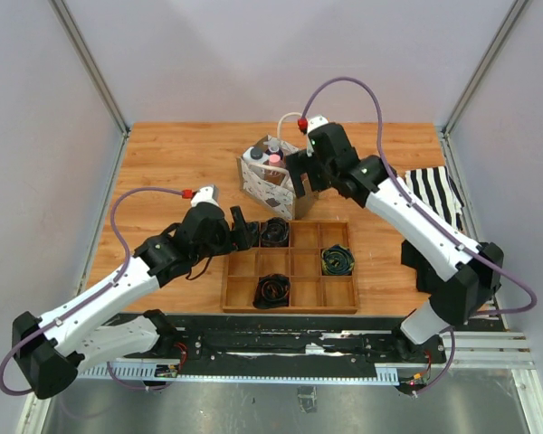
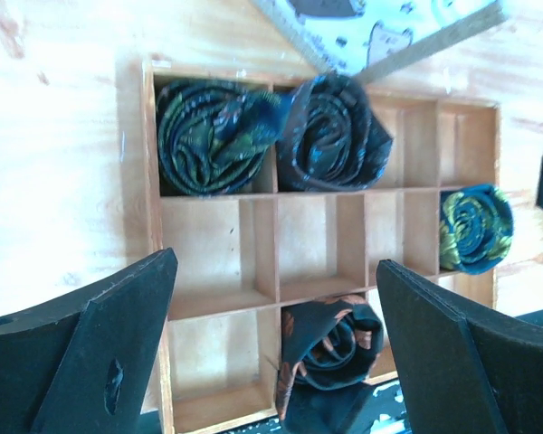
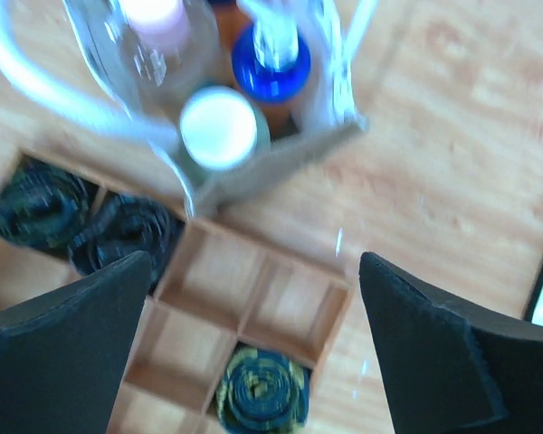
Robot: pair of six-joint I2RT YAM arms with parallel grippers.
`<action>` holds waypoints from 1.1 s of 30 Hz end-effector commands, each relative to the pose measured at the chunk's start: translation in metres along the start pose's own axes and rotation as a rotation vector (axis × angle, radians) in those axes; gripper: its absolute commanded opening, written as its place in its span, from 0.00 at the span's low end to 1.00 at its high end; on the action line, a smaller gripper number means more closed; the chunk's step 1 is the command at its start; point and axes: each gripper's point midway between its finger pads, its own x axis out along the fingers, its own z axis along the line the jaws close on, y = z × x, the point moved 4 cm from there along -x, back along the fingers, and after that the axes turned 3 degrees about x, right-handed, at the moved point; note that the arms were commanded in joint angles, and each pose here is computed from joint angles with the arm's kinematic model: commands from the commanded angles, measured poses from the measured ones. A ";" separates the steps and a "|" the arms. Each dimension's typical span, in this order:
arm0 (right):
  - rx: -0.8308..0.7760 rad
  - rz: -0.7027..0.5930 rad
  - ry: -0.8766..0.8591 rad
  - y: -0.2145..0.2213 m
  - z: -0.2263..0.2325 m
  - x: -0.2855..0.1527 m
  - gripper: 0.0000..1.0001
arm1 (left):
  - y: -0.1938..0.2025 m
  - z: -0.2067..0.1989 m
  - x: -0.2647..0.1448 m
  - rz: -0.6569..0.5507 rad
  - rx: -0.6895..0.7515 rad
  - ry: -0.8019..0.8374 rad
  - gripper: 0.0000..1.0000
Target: Take the personal care products out of the canvas bag
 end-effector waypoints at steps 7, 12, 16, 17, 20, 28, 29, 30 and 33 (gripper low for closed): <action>0.038 -0.055 -0.112 -0.085 -0.008 0.072 0.87 | -0.043 0.002 -0.029 -0.153 0.052 -0.054 1.00; 0.073 0.008 -0.193 -0.086 0.001 0.120 0.72 | -0.044 0.001 -0.031 -0.159 0.050 -0.047 1.00; 0.104 0.067 -0.227 -0.074 0.008 0.141 0.63 | -0.042 0.004 -0.031 -0.156 0.048 -0.055 1.00; 0.109 0.085 -0.233 -0.068 0.010 0.144 0.61 | -0.041 0.004 -0.031 -0.157 0.050 -0.057 1.00; 0.122 0.123 -0.222 -0.052 0.010 0.153 0.60 | -0.041 0.005 -0.032 -0.160 0.054 -0.058 1.00; 0.101 0.252 -0.074 -0.010 -0.008 0.169 0.61 | -0.043 0.003 -0.029 -0.167 0.068 -0.053 1.00; 0.095 0.269 -0.059 -0.006 -0.009 0.172 0.61 | -0.044 0.003 -0.029 -0.169 0.070 -0.053 1.00; 0.088 0.287 -0.042 -0.003 -0.011 0.174 0.62 | -0.045 0.002 -0.028 -0.170 0.072 -0.052 1.00; 0.065 0.307 -0.031 0.000 -0.013 0.183 0.55 | -0.045 -0.001 -0.024 -0.165 0.075 -0.048 1.00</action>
